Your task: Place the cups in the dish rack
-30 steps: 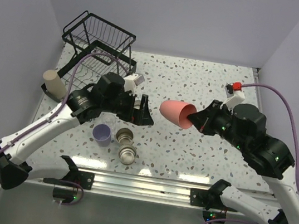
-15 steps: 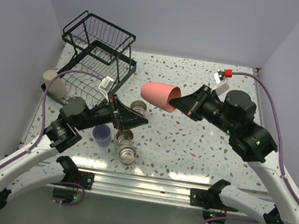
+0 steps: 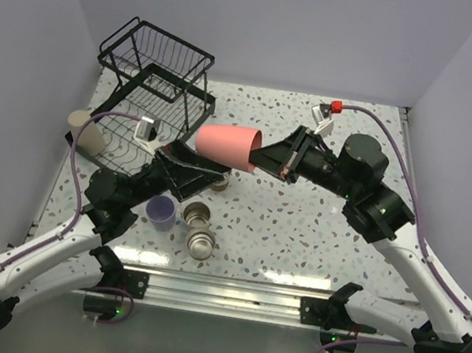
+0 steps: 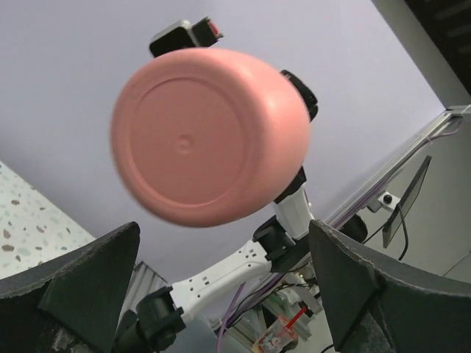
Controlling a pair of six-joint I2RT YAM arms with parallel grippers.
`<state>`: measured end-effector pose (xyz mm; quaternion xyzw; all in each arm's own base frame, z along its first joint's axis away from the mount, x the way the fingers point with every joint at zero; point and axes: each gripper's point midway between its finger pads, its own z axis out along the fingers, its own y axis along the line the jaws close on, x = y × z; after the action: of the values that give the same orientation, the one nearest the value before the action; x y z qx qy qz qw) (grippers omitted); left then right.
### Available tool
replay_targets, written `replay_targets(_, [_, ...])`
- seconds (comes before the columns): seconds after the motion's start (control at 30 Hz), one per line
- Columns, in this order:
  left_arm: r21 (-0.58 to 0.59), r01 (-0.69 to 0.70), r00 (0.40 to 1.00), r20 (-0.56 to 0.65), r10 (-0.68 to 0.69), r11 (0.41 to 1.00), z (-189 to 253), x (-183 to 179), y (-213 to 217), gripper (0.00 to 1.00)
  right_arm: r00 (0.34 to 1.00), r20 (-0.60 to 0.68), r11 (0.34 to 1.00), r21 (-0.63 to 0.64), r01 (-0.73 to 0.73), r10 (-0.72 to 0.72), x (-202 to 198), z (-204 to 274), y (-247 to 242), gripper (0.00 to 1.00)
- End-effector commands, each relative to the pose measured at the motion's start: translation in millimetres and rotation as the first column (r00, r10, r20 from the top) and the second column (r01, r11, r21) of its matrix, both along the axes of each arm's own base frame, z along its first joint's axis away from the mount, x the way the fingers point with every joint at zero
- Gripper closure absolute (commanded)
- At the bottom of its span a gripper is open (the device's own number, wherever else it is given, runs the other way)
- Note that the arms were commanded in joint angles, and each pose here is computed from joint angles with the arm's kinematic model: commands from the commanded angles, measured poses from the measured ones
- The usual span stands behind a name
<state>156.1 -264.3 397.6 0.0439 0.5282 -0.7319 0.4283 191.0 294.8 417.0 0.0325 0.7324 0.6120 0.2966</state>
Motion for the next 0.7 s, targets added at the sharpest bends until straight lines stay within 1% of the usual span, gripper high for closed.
replay_targets(0.0, [-0.149, -0.025, 0.991, 0.124, 0.043, 0.989, 48.1, -15.3, 22.9, 0.00, 0.998, 0.031, 0.996, 0.065, -0.064, 0.062, -5.6, 18.3, 7.4, 1.00])
replay_targets(0.1, [-0.153, -0.062, 0.988, 0.130, 0.082, 0.986, 51.9, -12.1, 30.1, 0.00, 0.996, 0.041, 0.994, 0.063, -0.084, 0.082, -6.4, 20.1, 10.3, 1.00])
replay_targets(0.23, [-0.101, -0.138, 0.981, 0.121, 0.150, 0.985, 50.4, 0.7, 32.2, 0.00, 0.994, 0.051, 0.993, 0.062, -0.105, 0.101, -9.9, 23.2, 10.8, 1.00])
replay_targets(0.3, [-0.100, -0.171, 0.975, 0.123, 0.182, 0.980, 55.9, 4.2, 35.9, 0.00, 0.993, 0.054, 0.993, 0.057, -0.108, 0.105, -11.2, 22.7, 10.1, 1.00])
replay_targets(0.4, [-0.066, -0.218, 0.967, 0.123, 0.225, 0.974, 57.6, 12.3, 37.9, 0.00, 0.992, 0.058, 0.992, 0.057, -0.116, 0.112, -14.1, 23.5, 7.8, 1.00])
replay_targets(0.53, [0.023, -0.289, 0.953, 0.104, 0.285, 0.957, 49.0, 26.5, 38.9, 0.00, 0.992, 0.072, 0.992, 0.061, -0.112, 0.107, -15.7, 27.6, 3.2, 1.00])
replay_targets(0.67, [0.019, -0.329, 0.940, 0.097, 0.326, 0.944, 50.9, 30.1, 47.3, 0.01, 0.991, 0.074, 0.992, 0.059, -0.115, 0.111, -18.2, 26.9, 0.1, 1.00])
